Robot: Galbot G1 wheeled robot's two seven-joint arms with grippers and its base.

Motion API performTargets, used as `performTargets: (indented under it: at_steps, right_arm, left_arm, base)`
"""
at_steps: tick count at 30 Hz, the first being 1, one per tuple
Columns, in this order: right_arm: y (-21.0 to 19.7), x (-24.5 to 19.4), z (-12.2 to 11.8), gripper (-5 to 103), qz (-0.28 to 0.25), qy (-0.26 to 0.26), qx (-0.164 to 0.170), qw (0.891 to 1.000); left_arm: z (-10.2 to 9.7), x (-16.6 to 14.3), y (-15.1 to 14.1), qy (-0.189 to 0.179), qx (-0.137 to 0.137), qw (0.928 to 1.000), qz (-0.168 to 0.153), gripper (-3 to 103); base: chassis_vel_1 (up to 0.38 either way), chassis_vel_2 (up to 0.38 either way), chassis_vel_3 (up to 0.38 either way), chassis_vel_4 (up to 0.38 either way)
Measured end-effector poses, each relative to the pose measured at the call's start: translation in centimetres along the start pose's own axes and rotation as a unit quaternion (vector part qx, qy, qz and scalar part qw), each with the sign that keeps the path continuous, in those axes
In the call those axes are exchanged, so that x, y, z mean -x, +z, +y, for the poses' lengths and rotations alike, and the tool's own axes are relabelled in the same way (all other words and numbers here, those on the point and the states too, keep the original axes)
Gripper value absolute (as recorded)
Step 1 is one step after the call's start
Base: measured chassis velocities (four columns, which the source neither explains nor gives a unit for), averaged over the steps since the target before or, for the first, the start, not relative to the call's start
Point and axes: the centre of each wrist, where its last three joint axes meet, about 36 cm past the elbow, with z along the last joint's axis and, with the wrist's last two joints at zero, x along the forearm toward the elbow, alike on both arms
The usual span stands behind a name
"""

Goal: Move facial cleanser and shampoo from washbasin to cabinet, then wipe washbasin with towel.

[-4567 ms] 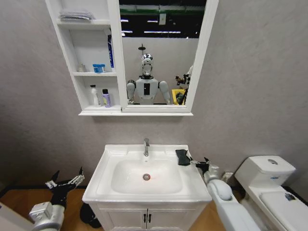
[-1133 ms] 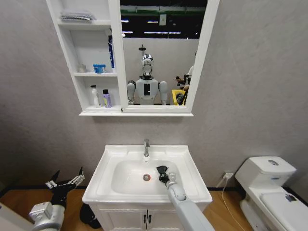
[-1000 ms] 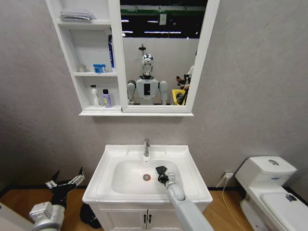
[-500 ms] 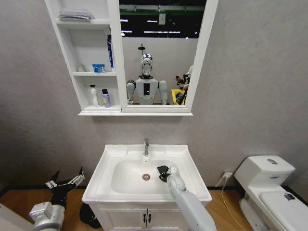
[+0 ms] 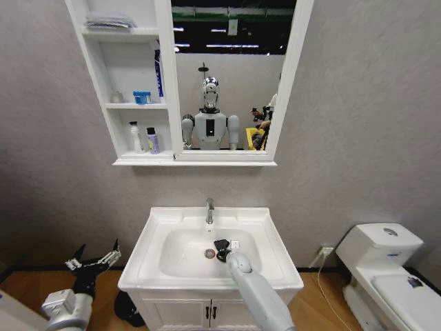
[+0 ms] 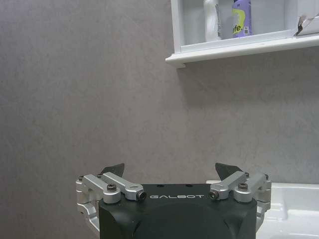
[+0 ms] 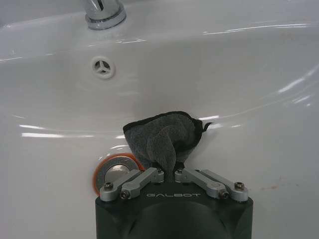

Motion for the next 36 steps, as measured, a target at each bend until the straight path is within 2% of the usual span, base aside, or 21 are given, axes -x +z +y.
performTargets:
  at_steps: [3, 10, 15, 18, 19, 20, 22, 23, 25, 28, 33, 36]
  right_arm:
    - [0.2, 0.3, 0.8, 5, 0.002, -0.008, 0.001, 1.000]
    - [0.6, 1.3, 4.6, 5, 0.008, -0.044, 0.013, 0.999]
    - [0.3, 1.4, 5.4, 5, 0.005, -0.050, 0.019, 0.999]
    - [0.1, 1.5, 4.5, 5, 0.004, -0.039, 0.023, 0.999]
    - [0.1, 1.4, 3.3, 5, 0.002, -0.028, 0.022, 0.999]
    - [0.1, 1.4, 3.3, 5, 0.002, -0.028, 0.022, 0.999]
    - [-0.1, 1.1, 1.0, 5, -0.001, -0.009, 0.020, 1.000]
    - [-0.1, 1.1, 1.0, 5, -0.001, -0.009, 0.020, 1.000]
    - [-0.4, 0.6, -1.4, 5, -0.002, 0.008, 0.017, 1.000]
    - [-0.4, 0.5, -2.7, 5, -0.003, 0.013, 0.013, 1.000]
    - [-0.3, 0.5, -2.5, 5, -0.002, 0.012, 0.010, 1.000]
    - [0.2, 0.8, -0.5, 5, 0.004, 0.000, 0.007, 1.000]
  left_arm:
    - [0.0, 0.0, 0.0, 0.000, 0.000, 1.0000, 0.000, 100]
    - [0.0, 0.0, 0.0, 0.000, 0.000, 1.0000, 0.000, 100]
    - [0.0, 0.0, 0.0, 0.000, 0.000, 1.0000, 0.000, 100]
    - [0.0, 0.0, 0.0, 0.000, 0.000, 1.0000, 0.000, 100]
    - [0.0, 0.0, 0.0, 0.000, 0.000, 1.0000, 0.000, 100]
    - [0.0, 0.0, 0.0, 0.000, 0.000, 1.0000, 0.000, 100]
    - [0.0, 0.0, 0.0, 0.000, 0.000, 1.0000, 0.000, 100]
    - [0.0, 0.0, 0.0, 0.000, 0.000, 1.0000, 0.000, 100]
    - [0.0, 0.0, 0.0, 0.000, 0.000, 1.0000, 0.000, 100]
    - [0.0, 0.0, 0.0, 0.000, 0.000, 1.0000, 0.000, 100]
    - [0.0, 0.0, 0.0, 0.000, 0.000, 1.0000, 0.000, 100]
    - [0.0, 0.0, 0.0, 0.000, 0.000, 1.0000, 0.000, 100]
  base:
    - [0.000, 0.000, 0.000, 0.000]
    - [0.000, 0.000, 0.000, 0.000]
    - [0.000, 0.000, 0.000, 0.000]
    - [0.000, 0.000, 0.000, 0.000]
    - [0.000, 0.000, 0.000, 0.000]
    - [0.000, 0.000, 0.000, 0.000]
    - [0.000, 0.000, 0.000, 0.000]
    - [0.000, 0.000, 0.000, 0.000]
    - [0.000, 0.000, 0.000, 0.000]
    - [0.000, 0.000, 0.000, 0.000]
    - [0.000, 0.000, 0.000, 0.000]
    - [0.000, 0.000, 0.000, 0.000]
